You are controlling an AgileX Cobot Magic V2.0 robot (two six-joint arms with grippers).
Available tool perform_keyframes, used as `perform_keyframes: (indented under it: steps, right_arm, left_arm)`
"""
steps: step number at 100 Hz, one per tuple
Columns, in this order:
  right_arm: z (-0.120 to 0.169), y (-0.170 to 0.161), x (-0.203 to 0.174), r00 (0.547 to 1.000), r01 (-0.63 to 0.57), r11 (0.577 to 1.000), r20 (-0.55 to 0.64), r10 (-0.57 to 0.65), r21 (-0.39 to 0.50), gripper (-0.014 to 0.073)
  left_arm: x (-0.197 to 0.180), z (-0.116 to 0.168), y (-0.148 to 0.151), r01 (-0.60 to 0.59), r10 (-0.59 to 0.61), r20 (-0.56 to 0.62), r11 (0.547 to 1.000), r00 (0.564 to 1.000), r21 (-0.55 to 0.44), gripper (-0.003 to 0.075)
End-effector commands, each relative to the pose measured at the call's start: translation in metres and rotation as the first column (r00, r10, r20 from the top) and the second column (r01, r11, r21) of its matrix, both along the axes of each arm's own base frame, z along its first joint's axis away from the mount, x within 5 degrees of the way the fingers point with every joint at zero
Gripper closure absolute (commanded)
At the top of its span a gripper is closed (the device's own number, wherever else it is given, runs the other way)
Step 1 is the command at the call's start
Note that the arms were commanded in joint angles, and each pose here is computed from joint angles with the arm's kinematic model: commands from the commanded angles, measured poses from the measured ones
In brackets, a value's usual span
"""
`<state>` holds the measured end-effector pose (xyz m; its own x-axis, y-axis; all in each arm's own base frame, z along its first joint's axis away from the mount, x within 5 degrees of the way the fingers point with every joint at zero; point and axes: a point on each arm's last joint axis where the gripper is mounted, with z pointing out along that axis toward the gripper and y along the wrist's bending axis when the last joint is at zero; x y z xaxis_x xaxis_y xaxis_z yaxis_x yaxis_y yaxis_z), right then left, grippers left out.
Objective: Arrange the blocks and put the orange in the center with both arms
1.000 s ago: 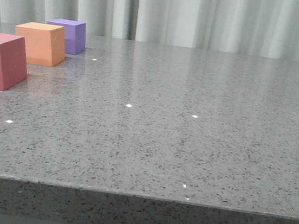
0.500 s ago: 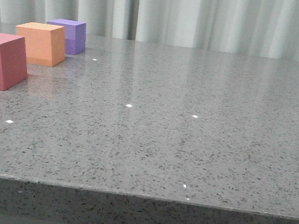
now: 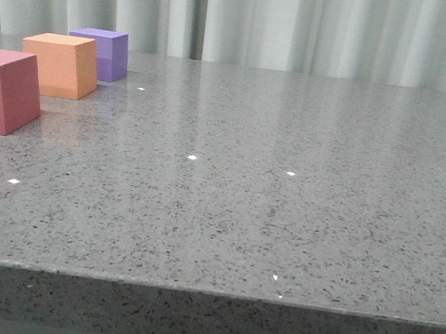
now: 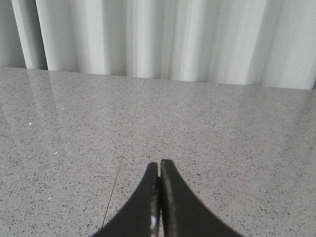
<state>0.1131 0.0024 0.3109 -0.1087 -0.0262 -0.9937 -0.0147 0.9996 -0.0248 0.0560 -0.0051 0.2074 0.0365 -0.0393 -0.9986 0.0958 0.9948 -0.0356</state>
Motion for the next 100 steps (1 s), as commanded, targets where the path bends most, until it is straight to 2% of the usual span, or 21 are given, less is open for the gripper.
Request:
perform_keyframes:
  steps: [1,50,60,74,100]
  right_arm:
    - [0.016,0.002,-0.001,0.995,-0.019,1.0,0.1,0.022,-0.023,0.0664]
    - [0.016,0.001,-0.004,0.994,-0.012,0.999,0.105,0.015,-0.031,0.0664]
    - [0.013,0.001,-0.011,0.994,-0.02,1.0,0.107,0.02,-0.004,0.0664]
    - [-0.003,0.002,-0.024,0.986,-0.035,0.999,0.16,0.036,-0.007,0.0664]
    - [-0.05,0.001,-0.052,0.963,-0.044,0.999,0.269,0.035,0.028,0.0664]
  left_arm:
    - [-0.001,-0.006,-0.001,0.016,-0.015,0.061,1.0,0.998,-0.006,0.0741]
    - [-0.001,-0.006,-0.001,0.016,-0.015,0.061,1.0,0.998,-0.006,0.0741]
    - [-0.001,-0.006,-0.001,0.016,-0.015,0.061,1.0,0.998,-0.006,0.0741]
    - [-0.001,-0.006,-0.001,0.016,-0.015,0.061,1.0,0.998,-0.006,0.0741]
    - [-0.001,-0.006,-0.001,0.016,-0.015,0.061,1.0,0.998,-0.006,0.0741]
